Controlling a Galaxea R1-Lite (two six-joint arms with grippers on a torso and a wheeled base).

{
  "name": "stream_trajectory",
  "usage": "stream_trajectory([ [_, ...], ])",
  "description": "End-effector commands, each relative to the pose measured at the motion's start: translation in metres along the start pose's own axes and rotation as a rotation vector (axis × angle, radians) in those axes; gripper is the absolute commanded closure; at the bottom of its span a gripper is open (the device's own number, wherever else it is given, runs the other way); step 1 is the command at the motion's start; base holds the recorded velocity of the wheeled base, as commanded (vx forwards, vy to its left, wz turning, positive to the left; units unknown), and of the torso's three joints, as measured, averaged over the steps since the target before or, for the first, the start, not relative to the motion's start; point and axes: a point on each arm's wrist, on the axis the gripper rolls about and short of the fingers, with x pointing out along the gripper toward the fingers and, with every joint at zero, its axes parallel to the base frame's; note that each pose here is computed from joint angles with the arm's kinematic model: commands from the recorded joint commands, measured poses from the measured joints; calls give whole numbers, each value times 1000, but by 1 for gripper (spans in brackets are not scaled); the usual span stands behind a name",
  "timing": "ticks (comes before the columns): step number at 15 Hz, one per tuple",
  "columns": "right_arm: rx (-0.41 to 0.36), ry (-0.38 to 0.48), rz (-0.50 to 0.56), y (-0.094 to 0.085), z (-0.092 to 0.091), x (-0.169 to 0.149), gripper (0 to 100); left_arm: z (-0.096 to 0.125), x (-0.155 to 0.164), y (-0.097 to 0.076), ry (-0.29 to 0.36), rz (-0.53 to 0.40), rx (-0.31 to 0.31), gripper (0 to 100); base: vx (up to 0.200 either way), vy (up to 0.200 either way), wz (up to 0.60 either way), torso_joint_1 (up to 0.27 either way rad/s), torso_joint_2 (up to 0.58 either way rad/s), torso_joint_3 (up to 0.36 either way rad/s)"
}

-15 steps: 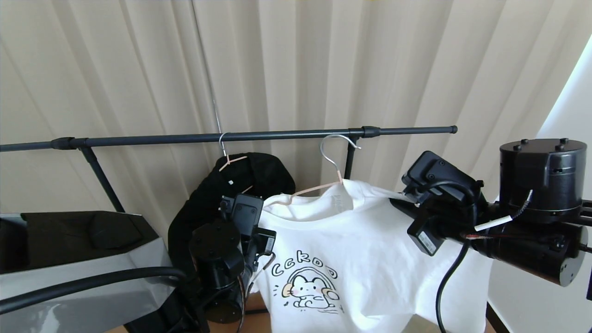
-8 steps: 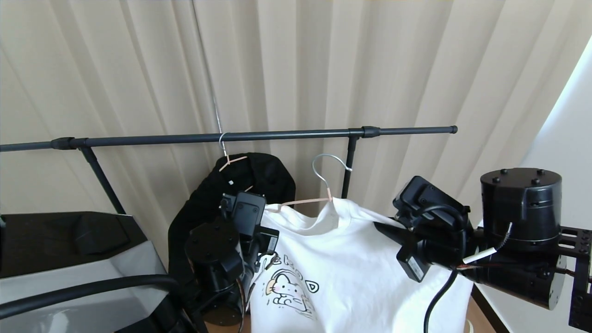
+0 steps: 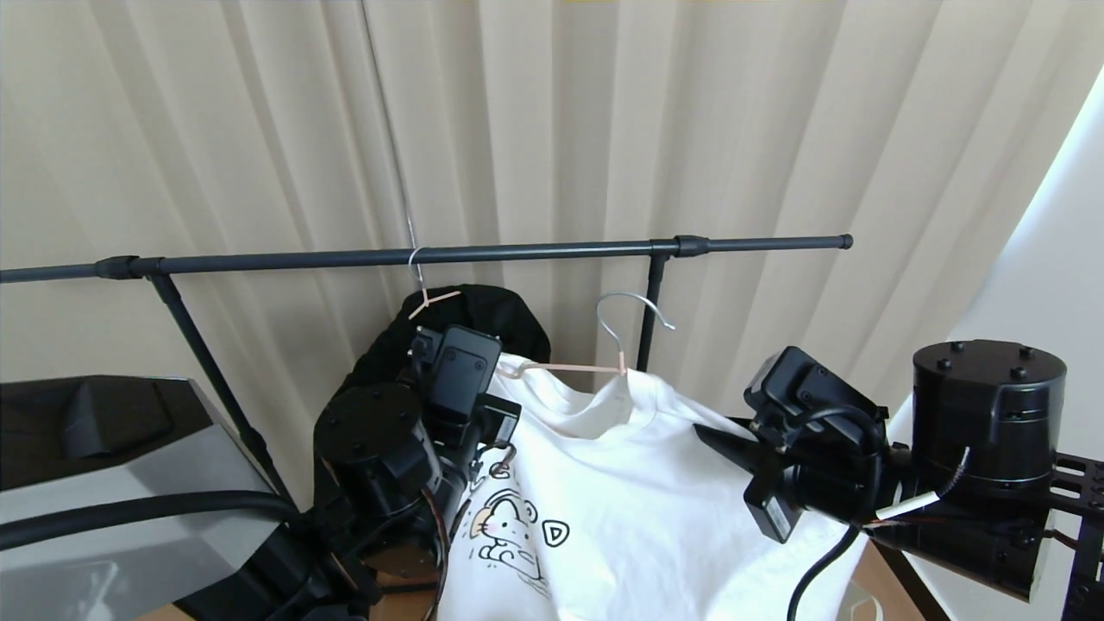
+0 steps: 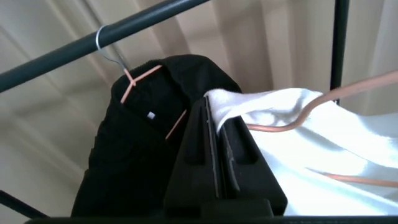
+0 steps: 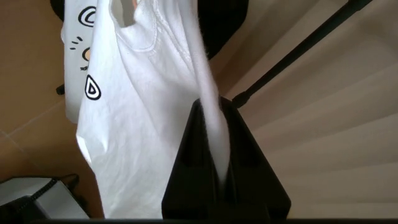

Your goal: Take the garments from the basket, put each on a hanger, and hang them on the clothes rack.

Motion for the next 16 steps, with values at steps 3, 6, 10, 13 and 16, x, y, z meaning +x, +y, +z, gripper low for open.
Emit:
stream_trajectory([
  [3,5,-31,-16,-2,-5,8,100,-2,1,6,-1,-17,-34,100,0,0,0,0,0,0],
  [6,5,-36,-2,-1,-6,9,100,6,-1,9,-33,-57,-44,100,0,0,0,0,0,0],
  [10,19,-40,-1,-9,-8,10,100,23,-10,20,-61,-210,-42,100,0,0,0,0,0,0],
  [13,48,-33,18,-12,-13,8,100,36,-17,27,-40,-331,-67,100,0,0,0,0,0,0],
  [16,53,-37,14,-14,-13,8,100,44,-24,31,-17,-405,-84,100,0,0,0,0,0,0],
])
